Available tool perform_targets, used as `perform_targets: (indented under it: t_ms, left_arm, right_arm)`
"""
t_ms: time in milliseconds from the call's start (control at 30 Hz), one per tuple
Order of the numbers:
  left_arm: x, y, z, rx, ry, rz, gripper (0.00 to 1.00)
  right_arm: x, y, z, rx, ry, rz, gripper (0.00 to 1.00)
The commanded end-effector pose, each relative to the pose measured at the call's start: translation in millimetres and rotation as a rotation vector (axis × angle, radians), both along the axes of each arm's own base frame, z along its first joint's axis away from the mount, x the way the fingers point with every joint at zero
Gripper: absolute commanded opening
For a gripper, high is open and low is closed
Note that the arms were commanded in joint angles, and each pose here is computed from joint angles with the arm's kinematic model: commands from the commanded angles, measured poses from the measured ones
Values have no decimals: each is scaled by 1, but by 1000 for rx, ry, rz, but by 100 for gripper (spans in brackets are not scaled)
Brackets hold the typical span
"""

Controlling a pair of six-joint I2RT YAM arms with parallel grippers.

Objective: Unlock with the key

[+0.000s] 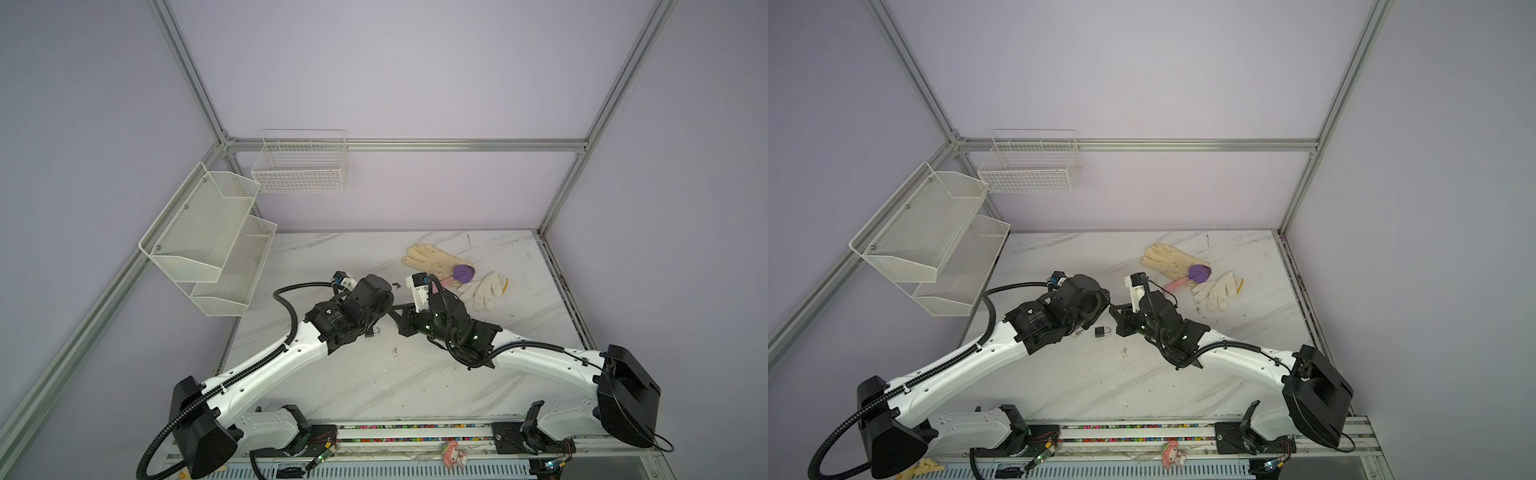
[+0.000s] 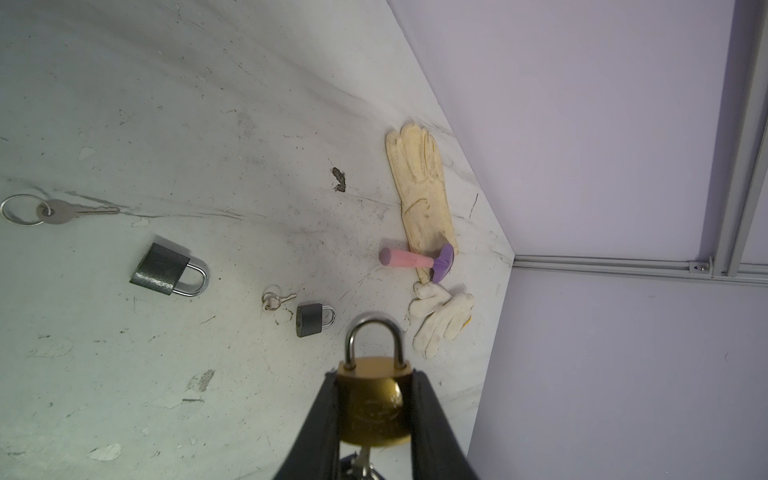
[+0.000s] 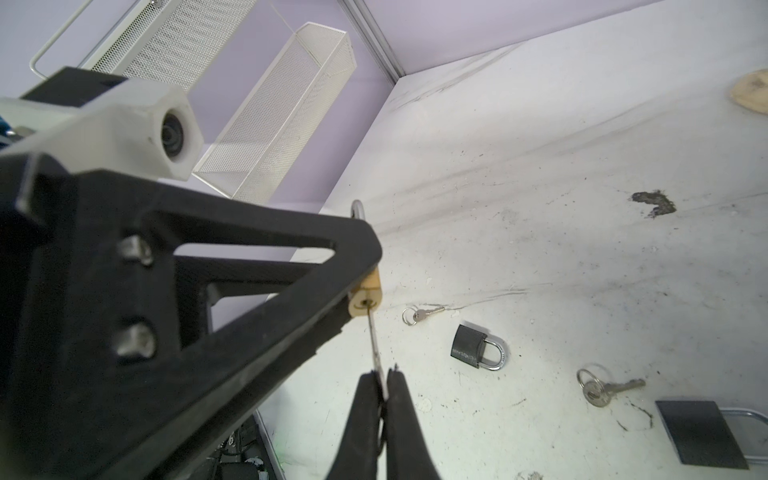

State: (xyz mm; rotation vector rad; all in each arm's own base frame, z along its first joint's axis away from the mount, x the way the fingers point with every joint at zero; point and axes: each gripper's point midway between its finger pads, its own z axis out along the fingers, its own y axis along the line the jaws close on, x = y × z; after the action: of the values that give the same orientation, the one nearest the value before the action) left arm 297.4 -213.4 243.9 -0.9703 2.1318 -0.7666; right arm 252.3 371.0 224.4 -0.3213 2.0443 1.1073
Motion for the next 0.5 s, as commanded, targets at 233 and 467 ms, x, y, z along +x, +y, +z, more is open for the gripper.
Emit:
perform_targets:
  t_ms: [233,467]
  left_arm:
    - [-1,-2,5,-29,-26,-6,0]
    - [-2,0,1,-27,-18,1,0]
  right_arm:
    - [4,4,34,87,-27,-18,0]
    - [0,2,58,136,-52,-9,0]
